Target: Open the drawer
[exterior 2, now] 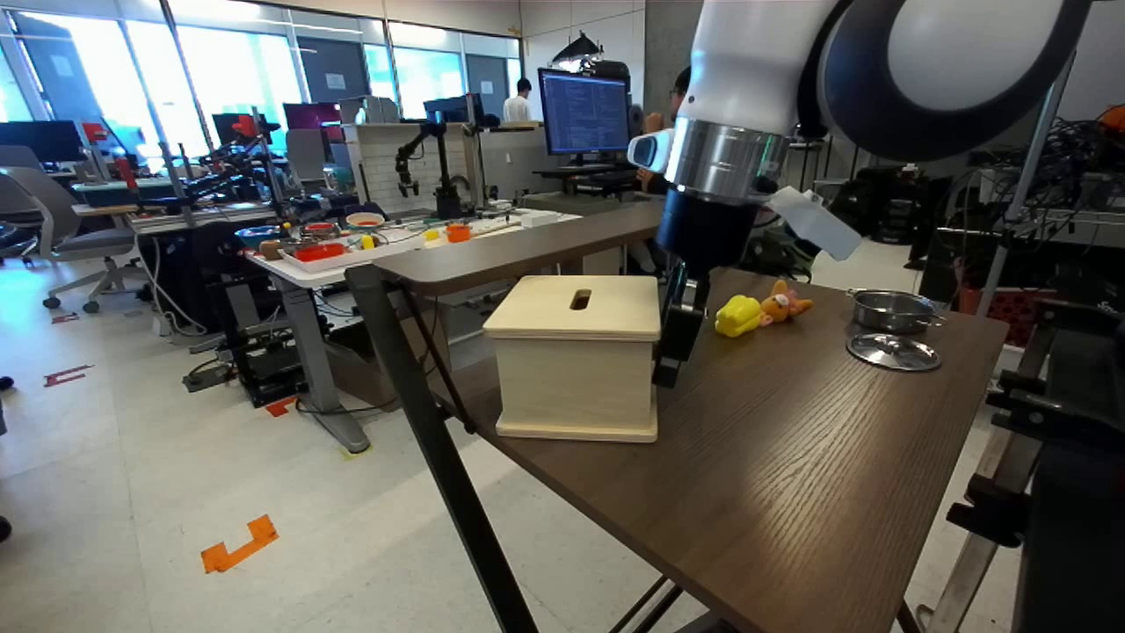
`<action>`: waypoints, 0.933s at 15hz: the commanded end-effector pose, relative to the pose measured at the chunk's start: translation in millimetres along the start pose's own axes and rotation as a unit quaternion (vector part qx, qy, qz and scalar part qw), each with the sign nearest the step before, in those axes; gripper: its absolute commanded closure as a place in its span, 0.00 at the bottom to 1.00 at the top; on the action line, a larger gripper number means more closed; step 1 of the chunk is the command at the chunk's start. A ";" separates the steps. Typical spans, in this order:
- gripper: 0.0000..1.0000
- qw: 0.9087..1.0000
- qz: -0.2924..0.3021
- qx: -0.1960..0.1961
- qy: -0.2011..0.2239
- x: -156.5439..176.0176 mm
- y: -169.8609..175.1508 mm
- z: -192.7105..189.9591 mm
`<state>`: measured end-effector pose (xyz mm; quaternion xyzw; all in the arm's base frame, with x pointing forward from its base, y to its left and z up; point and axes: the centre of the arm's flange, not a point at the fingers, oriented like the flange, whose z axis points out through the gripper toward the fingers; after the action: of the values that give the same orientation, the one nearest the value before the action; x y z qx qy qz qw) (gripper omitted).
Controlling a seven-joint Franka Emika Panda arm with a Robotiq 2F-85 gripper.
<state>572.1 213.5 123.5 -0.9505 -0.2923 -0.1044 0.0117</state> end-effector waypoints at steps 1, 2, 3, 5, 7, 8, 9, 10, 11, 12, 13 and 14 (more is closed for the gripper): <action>0.88 1.000 0.000 0.005 0.014 0.1 2.6 -0.2; 0.95 1.000 0.001 0.001 0.013 -1.9 4.5 -1.0; 0.96 1.000 0.001 0.001 0.011 -4.4 5.2 -0.4; 0.93 1.000 0.002 -0.002 0.006 -9.2 7.3 -0.1; 0.93 1.000 0.001 -0.004 0.002 -14.5 7.9 -1.6; 0.93 1.000 -0.001 -0.008 0.001 -16.7 7.4 -3.0; 0.93 1.000 -0.002 -0.009 0.000 -18.9 7.4 -3.9; 0.93 1.000 -0.005 -0.011 -0.001 -21.5 7.0 -5.7; 0.93 1.000 -0.005 -0.013 -0.003 -24.0 7.4 -7.0; 0.93 1.000 -0.006 -0.014 -0.005 -27.3 7.9 -9.2; 0.93 1.000 -0.007 -0.015 -0.006 -30.8 8.2 -10.4; 0.93 1.000 -0.007 -0.016 -0.008 -34.6 8.4 -12.0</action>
<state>564.0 197.9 122.8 -0.9525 -0.2891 -0.0958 0.0028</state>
